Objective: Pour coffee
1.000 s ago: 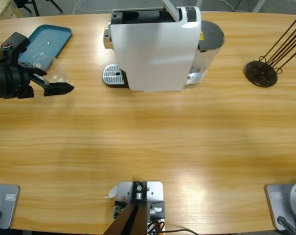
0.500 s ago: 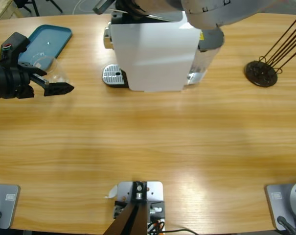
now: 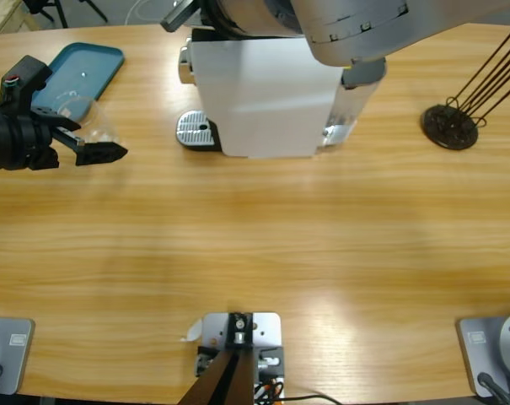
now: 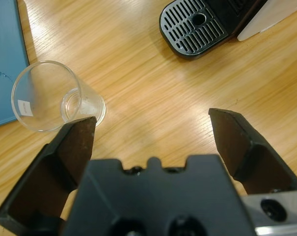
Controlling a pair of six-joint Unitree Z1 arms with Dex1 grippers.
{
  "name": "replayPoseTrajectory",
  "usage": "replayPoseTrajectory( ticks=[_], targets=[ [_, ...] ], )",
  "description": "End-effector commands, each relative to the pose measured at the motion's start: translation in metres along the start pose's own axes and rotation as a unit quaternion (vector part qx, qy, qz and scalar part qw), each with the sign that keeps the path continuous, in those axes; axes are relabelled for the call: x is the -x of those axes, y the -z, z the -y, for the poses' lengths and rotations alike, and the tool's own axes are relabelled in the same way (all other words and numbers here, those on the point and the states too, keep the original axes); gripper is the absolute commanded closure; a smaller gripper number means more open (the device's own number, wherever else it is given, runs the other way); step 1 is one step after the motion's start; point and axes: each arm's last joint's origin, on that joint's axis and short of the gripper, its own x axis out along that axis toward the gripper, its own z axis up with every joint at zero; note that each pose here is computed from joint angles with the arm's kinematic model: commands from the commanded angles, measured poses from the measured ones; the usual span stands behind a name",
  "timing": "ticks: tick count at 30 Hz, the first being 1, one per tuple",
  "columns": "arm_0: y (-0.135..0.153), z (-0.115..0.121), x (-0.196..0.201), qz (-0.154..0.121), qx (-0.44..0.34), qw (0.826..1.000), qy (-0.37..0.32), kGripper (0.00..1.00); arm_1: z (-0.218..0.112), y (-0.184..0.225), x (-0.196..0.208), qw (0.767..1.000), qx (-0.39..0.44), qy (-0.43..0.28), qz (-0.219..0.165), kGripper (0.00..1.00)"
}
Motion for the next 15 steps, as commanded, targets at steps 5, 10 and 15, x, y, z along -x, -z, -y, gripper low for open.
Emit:
replayPoseTrajectory(
  ticks=[5,10,15],
  targets=[
    [-0.001,0.003,-0.01,-0.018,-0.002,1.0,0.004,0.0,-0.043,0.12,-0.067,0.988,0.034,-0.031,-0.149,1.0],
    [-0.001,0.003,-0.008,-0.016,-0.001,1.0,0.004,0.0,-0.018,0.091,-0.046,0.994,0.015,-0.014,-0.109,1.0],
    [0.002,-0.015,0.023,0.038,0.031,0.999,-0.012,0.0,0.093,0.019,0.054,0.987,-0.079,-0.134,0.029,0.239]
  ],
)
